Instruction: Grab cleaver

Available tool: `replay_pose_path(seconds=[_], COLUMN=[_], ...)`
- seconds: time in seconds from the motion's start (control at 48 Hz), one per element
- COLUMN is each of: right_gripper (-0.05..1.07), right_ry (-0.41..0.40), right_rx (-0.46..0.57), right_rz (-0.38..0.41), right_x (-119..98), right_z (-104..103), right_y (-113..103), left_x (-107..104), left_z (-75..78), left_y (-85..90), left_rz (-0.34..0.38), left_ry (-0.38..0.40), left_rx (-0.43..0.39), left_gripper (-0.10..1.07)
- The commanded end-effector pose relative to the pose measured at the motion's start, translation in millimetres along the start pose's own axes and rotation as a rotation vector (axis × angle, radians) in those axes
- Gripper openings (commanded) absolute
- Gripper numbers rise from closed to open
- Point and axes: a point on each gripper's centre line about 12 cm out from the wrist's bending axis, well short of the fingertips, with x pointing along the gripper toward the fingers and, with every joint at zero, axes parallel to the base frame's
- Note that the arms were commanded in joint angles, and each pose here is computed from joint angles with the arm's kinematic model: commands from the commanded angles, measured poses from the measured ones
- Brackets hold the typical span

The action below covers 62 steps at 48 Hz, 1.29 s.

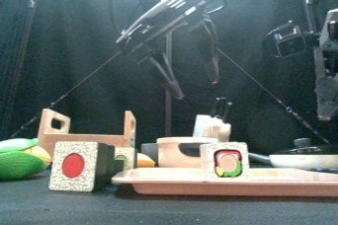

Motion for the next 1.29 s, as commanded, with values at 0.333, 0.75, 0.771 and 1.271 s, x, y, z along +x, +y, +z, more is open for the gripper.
replay_pose_path(seconds=[0.333,0.75,0.771,1.271], right_gripper=[0.84,0.83,0.83,0.83], right_ry=[0.051,0.107,0.112,0.210], right_rx=[0.112,0.154,0.152,0.157], right_rz=[-0.023,-0.173,-0.180,-0.314], right_x=[-4.6,18.7,21.1,60.6], right_z=[10.3,17.0,16.8,13.0], right_y=[14.0,2.2,2.3,0.6], left_x=[-31.8,-54.0,-55.0,-55.3], left_z=[13.5,26.2,28.3,5.6], left_y=[56.5,119.4,120.5,145.0], left_rz=[-0.413,-0.451,-0.448,-0.433], left_ry=[-0.106,-0.253,-0.264,-0.259], left_rx=[0.309,0.538,0.555,0.721], left_gripper=[0.90,0.90,0.90,0.90])
